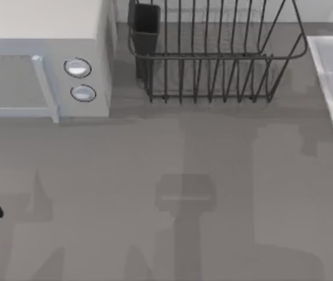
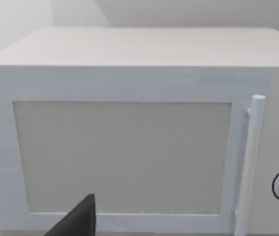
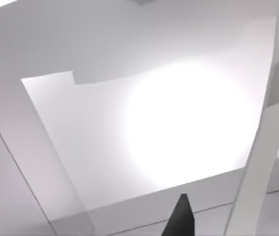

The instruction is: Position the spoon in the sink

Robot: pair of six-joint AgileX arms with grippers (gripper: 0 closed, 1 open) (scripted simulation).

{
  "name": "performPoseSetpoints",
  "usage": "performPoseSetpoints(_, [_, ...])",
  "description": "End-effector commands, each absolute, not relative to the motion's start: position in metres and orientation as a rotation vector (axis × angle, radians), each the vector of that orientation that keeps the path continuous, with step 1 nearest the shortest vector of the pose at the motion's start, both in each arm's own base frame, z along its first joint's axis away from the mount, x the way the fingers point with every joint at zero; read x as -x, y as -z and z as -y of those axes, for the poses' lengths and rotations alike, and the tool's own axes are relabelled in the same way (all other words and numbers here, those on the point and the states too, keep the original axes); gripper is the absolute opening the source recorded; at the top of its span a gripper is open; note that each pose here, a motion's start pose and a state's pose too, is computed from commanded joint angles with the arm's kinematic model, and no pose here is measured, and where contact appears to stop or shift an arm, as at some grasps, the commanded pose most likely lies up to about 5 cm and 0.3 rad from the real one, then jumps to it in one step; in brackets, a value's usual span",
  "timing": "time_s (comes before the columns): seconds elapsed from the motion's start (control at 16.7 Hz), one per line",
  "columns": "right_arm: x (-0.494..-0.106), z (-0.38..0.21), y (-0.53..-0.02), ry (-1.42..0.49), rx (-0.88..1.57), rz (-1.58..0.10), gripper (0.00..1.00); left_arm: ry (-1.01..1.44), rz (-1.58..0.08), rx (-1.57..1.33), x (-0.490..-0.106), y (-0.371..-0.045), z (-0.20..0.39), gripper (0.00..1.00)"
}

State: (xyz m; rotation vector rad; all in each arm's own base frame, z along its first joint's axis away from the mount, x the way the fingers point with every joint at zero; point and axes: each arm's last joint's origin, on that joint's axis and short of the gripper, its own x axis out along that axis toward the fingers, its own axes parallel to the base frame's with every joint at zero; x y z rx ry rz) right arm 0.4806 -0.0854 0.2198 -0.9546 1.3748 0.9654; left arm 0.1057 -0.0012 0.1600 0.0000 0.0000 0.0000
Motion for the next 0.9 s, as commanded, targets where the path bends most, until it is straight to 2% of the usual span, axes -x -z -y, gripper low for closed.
performPoseSetpoints(0.3, [-0.497, 0.072, -0.199, -0.939, 0.948, -1.370, 0.00, 0.000, 0.000, 0.000, -0.106, -0.160, 0.001, 1.00])
performPoseSetpoints(0.9, [-0.500, 0.074, -0.194, -0.924, 0.947, -1.364, 0.00, 0.000, 0.000, 0.000, -0.106, -0.160, 0.001, 1.00])
